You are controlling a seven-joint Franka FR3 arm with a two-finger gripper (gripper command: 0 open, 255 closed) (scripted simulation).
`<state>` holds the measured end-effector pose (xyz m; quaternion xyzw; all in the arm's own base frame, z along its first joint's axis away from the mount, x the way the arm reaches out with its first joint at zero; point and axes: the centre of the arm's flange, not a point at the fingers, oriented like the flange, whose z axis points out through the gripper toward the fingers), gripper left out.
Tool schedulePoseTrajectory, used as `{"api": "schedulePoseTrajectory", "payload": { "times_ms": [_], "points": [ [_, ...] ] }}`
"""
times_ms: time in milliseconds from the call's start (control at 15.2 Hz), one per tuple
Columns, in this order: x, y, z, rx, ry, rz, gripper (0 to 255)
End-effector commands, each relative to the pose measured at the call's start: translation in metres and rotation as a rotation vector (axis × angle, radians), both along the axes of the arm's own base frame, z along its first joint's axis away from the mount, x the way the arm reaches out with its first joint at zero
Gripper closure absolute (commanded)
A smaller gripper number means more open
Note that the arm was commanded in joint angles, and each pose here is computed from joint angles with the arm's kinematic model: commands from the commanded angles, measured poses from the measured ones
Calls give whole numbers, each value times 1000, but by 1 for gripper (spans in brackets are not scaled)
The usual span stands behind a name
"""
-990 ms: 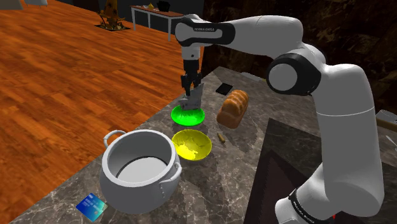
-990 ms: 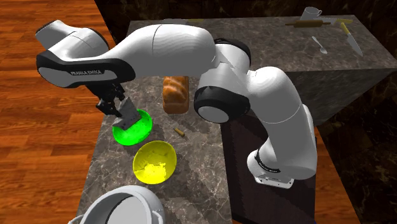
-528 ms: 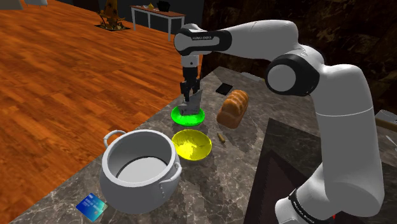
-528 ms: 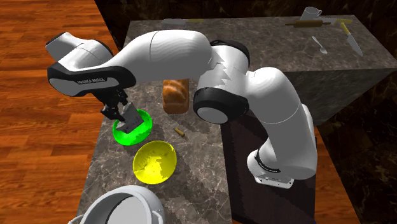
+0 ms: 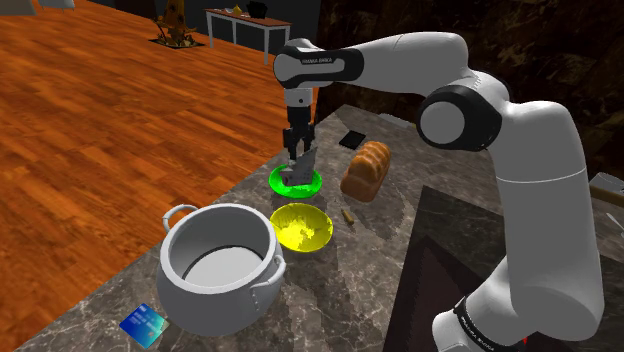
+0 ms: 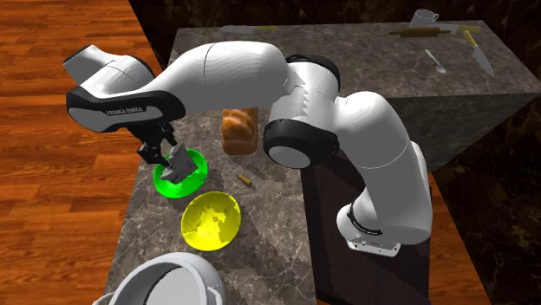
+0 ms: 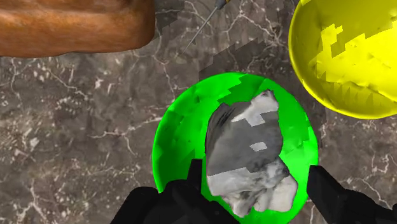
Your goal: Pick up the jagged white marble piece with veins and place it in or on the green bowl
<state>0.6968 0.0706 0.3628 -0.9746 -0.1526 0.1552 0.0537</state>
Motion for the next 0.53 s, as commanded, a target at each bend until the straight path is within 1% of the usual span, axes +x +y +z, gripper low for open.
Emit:
{"api": "schedulePoseTrajectory", "payload": {
  "times_ms": [0,264,462],
  "points": [
    [0,0,0,0,0,0,0],
    [0,0,0,0,0,0,0],
    [13,-2,38,0,0,0,0]
  ]
}}
